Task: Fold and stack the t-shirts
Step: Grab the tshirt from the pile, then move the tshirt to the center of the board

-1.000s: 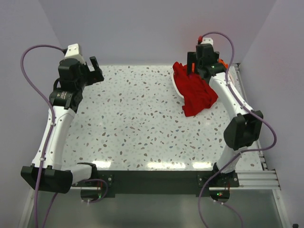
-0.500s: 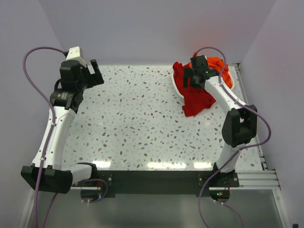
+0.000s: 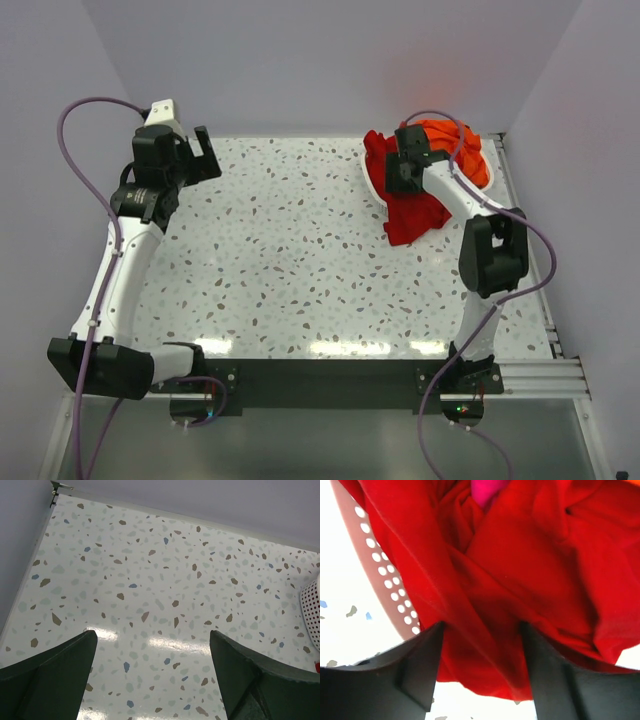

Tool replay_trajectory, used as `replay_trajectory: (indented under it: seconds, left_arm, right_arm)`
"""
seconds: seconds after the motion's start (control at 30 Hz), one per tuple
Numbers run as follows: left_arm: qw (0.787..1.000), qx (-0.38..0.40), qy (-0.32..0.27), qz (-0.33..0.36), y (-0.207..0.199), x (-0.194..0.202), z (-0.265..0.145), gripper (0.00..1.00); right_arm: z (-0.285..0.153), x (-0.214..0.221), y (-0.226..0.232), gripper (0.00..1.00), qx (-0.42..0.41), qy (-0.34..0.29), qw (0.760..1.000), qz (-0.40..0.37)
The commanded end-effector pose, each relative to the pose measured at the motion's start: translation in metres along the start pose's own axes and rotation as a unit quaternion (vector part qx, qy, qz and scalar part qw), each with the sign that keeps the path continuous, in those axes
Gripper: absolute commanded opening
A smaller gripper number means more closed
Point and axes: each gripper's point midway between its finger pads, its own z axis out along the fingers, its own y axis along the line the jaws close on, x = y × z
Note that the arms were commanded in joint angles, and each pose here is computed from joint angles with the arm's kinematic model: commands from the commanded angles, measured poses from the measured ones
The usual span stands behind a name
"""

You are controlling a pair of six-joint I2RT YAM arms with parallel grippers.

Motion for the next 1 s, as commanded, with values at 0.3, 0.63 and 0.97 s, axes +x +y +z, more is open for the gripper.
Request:
replay_trajectory:
  seconds: [0.3,0.63,0.97]
  left_arm:
    - [0.999,-0.01,-0.046,-0.004,0.004,-0.029,-0.016,1.0]
    - [0.999,0.01,-0.044,0.003,-0.006,-0.033,-0.004,1.0]
    - [0.997,0.031,-0.065,0.011,-0.016,-0.053,-0.005,1.0]
  right_arm:
    - [-0.048,-0.055,-0.012,0.0,0.009,-0.063,0.998,0.004]
    - [-0.174,-0.135,-0.031,0.0,-0.013,-0.178,0.984,0.017]
    - [-0.277,-0.176,0.011,0.0,-0.15,-0.296,0.943,-0.014]
